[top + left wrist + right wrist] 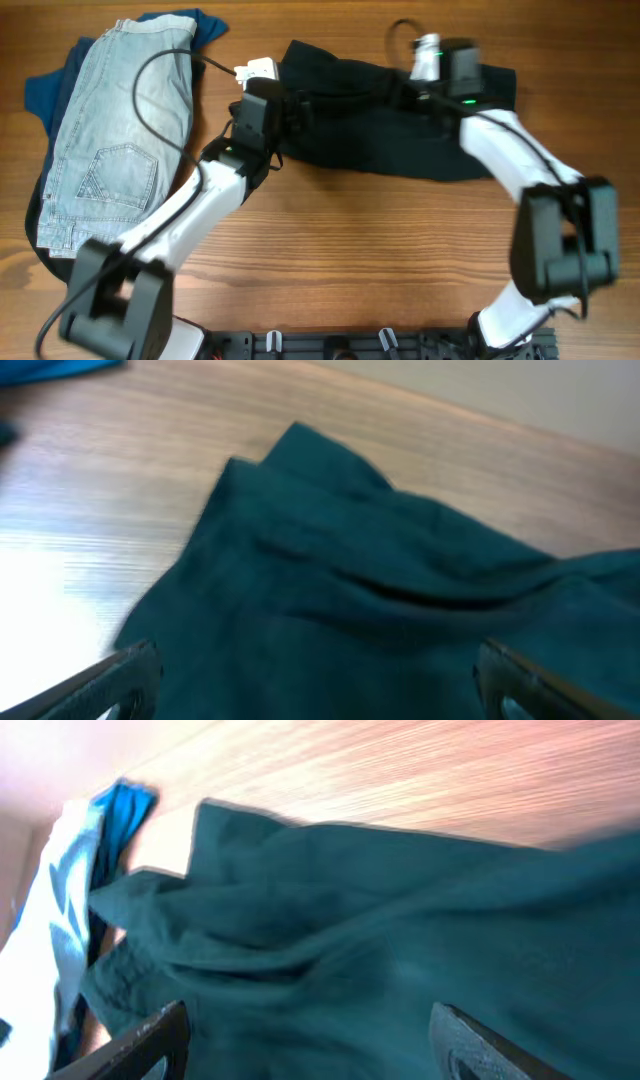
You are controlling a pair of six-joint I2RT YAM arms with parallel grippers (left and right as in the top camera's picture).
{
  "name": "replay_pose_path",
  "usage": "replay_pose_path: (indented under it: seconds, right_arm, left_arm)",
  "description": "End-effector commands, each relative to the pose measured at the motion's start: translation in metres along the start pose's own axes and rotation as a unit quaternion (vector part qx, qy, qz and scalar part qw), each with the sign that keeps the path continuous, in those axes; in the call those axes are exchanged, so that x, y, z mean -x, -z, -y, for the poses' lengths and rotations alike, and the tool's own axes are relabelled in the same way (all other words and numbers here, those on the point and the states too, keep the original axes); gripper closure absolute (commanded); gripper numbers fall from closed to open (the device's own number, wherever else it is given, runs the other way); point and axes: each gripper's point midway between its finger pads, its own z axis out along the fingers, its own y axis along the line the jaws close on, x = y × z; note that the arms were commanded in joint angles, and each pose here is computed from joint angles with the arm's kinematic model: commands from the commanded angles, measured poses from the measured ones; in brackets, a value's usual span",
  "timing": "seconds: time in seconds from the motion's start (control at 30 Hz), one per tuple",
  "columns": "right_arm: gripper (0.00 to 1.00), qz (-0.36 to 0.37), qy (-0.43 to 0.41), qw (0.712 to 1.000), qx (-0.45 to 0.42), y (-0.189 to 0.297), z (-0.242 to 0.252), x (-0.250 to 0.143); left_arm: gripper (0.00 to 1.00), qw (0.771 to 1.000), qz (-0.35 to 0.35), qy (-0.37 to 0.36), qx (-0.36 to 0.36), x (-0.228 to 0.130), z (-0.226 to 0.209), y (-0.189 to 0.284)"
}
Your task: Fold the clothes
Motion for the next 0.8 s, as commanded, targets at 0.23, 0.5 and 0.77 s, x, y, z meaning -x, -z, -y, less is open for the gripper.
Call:
replay_pose_path:
  seconds: [0.23, 0.5, 0.77]
  right_arm:
    - [0.22, 0.008, -0.078, 0.993, -0.093, 0.093, 0.054, 0.013]
    - [0.22, -0.018, -0.093, 0.989, -0.111, 0.093, 0.061, -0.004]
    - [0.22, -0.026, -0.091, 0.989, -0.113, 0.094, 0.062, -0.008]
  left_arm:
    - [0.01, 0.995, -0.035, -0.059, -0.073, -0.034, 0.018, -0.085]
    - [0.0, 0.981, 0.133, -0.092, -0.11, 0.04, 0.034, -0.108]
    - [0.0, 0.987, 0.102, -0.079, -0.099, 0.039, 0.005, -0.154]
